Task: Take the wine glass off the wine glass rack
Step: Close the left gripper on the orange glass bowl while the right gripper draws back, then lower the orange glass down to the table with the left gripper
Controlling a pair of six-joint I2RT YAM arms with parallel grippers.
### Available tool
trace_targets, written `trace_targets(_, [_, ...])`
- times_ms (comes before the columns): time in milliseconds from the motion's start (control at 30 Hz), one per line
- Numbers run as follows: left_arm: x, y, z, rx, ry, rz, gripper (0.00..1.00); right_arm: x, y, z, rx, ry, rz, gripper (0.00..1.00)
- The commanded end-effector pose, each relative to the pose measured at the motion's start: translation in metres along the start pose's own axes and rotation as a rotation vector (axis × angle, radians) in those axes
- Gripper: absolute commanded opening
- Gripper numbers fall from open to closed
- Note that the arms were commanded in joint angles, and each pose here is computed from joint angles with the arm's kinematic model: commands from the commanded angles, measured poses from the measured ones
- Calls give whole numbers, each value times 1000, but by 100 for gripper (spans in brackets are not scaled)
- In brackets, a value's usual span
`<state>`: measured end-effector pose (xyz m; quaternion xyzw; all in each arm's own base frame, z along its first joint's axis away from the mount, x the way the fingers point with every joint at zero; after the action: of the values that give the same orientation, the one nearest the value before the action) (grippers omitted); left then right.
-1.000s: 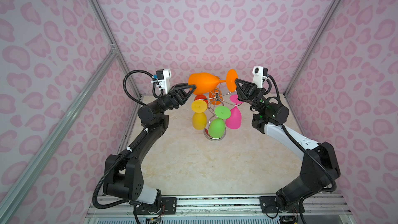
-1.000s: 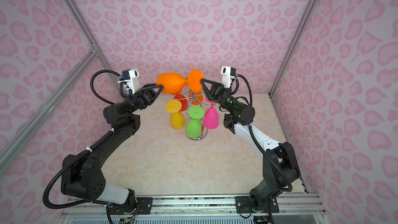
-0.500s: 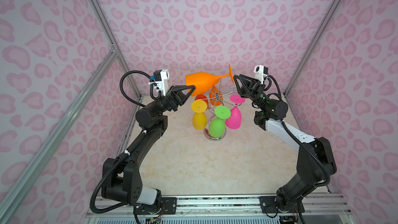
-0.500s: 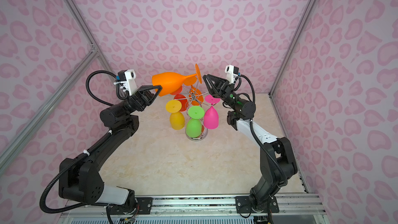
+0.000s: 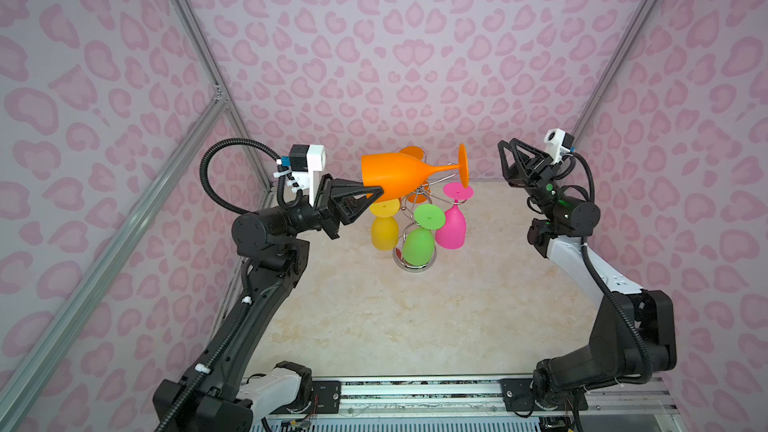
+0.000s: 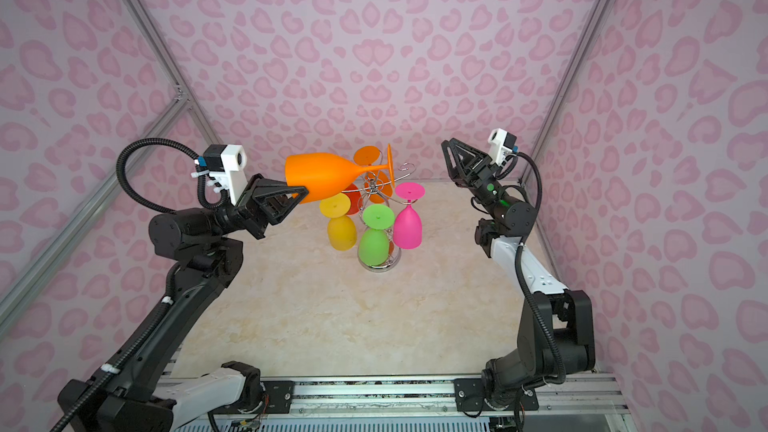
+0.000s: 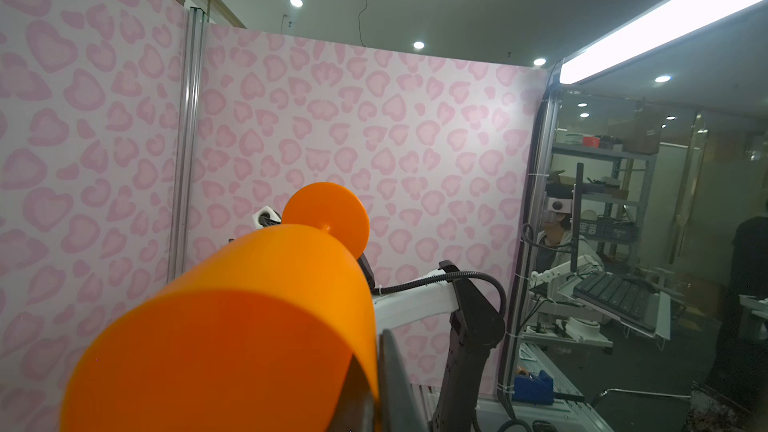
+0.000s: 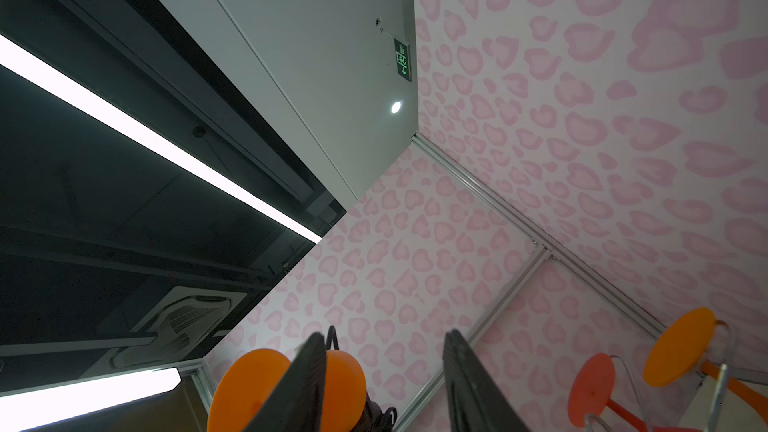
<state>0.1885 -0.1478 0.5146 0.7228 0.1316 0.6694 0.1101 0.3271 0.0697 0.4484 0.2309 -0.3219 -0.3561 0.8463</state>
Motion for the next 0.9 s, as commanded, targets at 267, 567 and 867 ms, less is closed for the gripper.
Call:
trace_targets(267, [-65,-8,-26,161,4,427,2,0,-67,-23,-569,-190,19,46])
trace_targets(567, [-114,5,-38,232,45,729,2,-3,-109,-38,-738,-167,-8,45])
trace_targets(867, [-178,31,-40,266,77,1067,2,-1,-134,-51,-810,-130,-53,44])
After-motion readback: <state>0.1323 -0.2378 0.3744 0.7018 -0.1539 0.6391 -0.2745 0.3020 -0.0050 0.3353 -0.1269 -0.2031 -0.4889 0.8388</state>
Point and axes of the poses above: each gripper's point midway between its finger pads, its own y axis out along the fingers, its own z axis along the line the jaws close on, x = y × z, the point moved 8 cm from there along -y, back along the fingers, and after that the axes turned 1 degree about y, right-handed, at the moved point
